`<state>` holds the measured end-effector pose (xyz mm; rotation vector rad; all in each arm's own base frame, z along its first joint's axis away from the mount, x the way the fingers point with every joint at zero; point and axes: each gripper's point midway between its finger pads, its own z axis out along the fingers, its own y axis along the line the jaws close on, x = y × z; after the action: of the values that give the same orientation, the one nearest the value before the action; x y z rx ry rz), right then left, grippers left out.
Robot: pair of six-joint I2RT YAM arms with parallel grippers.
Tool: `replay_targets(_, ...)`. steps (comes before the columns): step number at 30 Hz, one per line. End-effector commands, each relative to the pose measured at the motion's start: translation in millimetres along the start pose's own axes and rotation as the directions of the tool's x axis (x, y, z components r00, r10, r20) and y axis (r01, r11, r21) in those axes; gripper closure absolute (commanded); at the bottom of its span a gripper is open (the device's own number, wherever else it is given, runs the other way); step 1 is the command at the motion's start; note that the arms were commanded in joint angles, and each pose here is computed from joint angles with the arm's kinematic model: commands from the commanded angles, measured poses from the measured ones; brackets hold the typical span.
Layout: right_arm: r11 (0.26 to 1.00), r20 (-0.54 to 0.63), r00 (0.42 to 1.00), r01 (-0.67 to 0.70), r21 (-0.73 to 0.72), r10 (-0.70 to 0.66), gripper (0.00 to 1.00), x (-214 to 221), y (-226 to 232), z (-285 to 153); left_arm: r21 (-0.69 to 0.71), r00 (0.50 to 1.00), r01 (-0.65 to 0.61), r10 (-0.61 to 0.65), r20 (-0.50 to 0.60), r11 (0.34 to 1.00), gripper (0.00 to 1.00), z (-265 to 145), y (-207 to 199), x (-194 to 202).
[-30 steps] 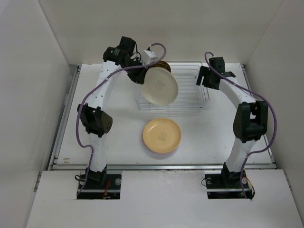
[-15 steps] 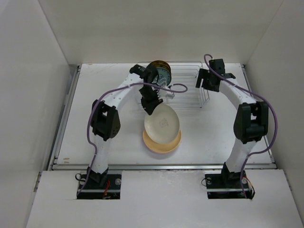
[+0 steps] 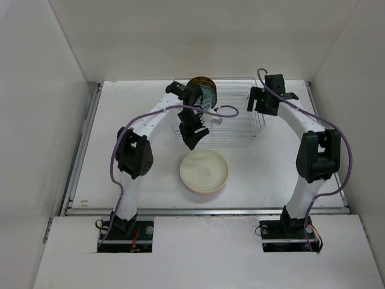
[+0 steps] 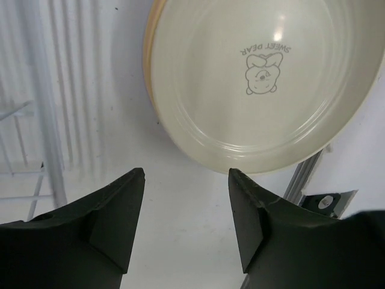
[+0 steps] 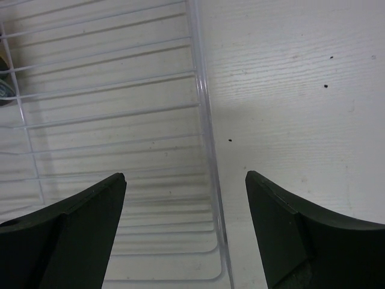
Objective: Unload the plates from the dish rack
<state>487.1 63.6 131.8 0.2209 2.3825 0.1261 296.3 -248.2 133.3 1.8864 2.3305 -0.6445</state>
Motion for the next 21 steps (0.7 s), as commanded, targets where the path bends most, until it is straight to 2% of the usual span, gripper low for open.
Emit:
replay_targets(1, 0.994, 0.158, 0.986, 0.074, -0.076, -0.061, 0.13, -49, 32, -34, 0.097, 0.989, 0.147, -0.144, -0.029, 0.984, 0.47, -48, -42, 16)
replay_targets(2, 0.992, 0.179, 0.98, 0.1, -0.077, -0.085, 0.13, -57, 39, -40, 0.049, 0.981, 0.177, -0.18, 0.067, 0.983, 0.47, -66, -27, 6)
replay_targets(4, 0.981, 0.217, 0.965, 0.168, -0.093, -0.145, 0.15, -68, 54, -49, 0.009, 0.945, 0.27, -0.267, 0.188, 0.963, 0.47, -85, -7, -6)
replay_targets(5, 0.972, 0.241, 0.955, 0.203, -0.117, -0.171, 0.16, -75, 70, -54, -0.009, 0.882, 0.41, -0.394, 0.258, 0.912, 0.47, -101, 10, -3)
replay_targets(6, 0.964, 0.242, 0.951, 0.229, -0.135, -0.192, 0.16, -75, 79, -51, -0.047, 0.842, 0.453, -0.41, 0.351, 0.89, 0.47, -110, 36, -13)
replay_targets(8, 0.93, 0.306, 0.922, 0.306, -0.202, -0.237, 0.2, -91, 111, -59, -0.126, 0.764, 0.573, -0.472, 0.439, 0.81, 0.47, -128, 68, -5)
replay_targets(10, 0.914, 0.303, 0.915, 0.34, -0.222, -0.266, 0.26, -92, 123, -44, -0.171, 0.671, 0.689, -0.53, 0.519, 0.704, 0.47, -136, 107, 9)
replay_targets(11, 0.905, 0.31, 0.911, 0.352, -0.24, -0.272, 0.32, -93, 135, -41, -0.236, 0.65, 0.729, -0.544, 0.53, 0.642, 0.47, -139, 123, 22)
replay_targets(14, 0.868, 0.329, 0.897, 0.397, -0.298, -0.297, 0.46, -98, 164, -28, -0.312, 0.63, 0.767, -0.561, 0.538, 0.561, 0.47, -137, 151, 38)
replay_targets(15, 0.847, 0.358, 0.884, 0.421, -0.325, -0.301, 0.49, -105, 178, -32, -0.308, 0.629, 0.769, -0.578, 0.52, 0.56, 0.47, -126, 158, 40)
replay_targets(16, 0.843, 0.34, 0.889, 0.421, -0.335, -0.308, 0.51, -99, 181, -16, -0.31, 0.629, 0.768, -0.569, 0.53, 0.56, 0.47, -126, 165, 37)
replay_targets(19, 0.809, 0.39, 0.864, 0.463, -0.363, -0.319, 0.51, -107, 205, -11, -0.302, 0.61, 0.786, -0.601, 0.516, 0.539, 0.47, -108, 182, 39)
replay_targets(21, 0.809, 0.379, 0.867, 0.461, -0.364, -0.324, 0.47, -102, 207, 11, -0.29, 0.603, 0.791, -0.607, 0.517, 0.539, 0.47, -101, 188, 37)
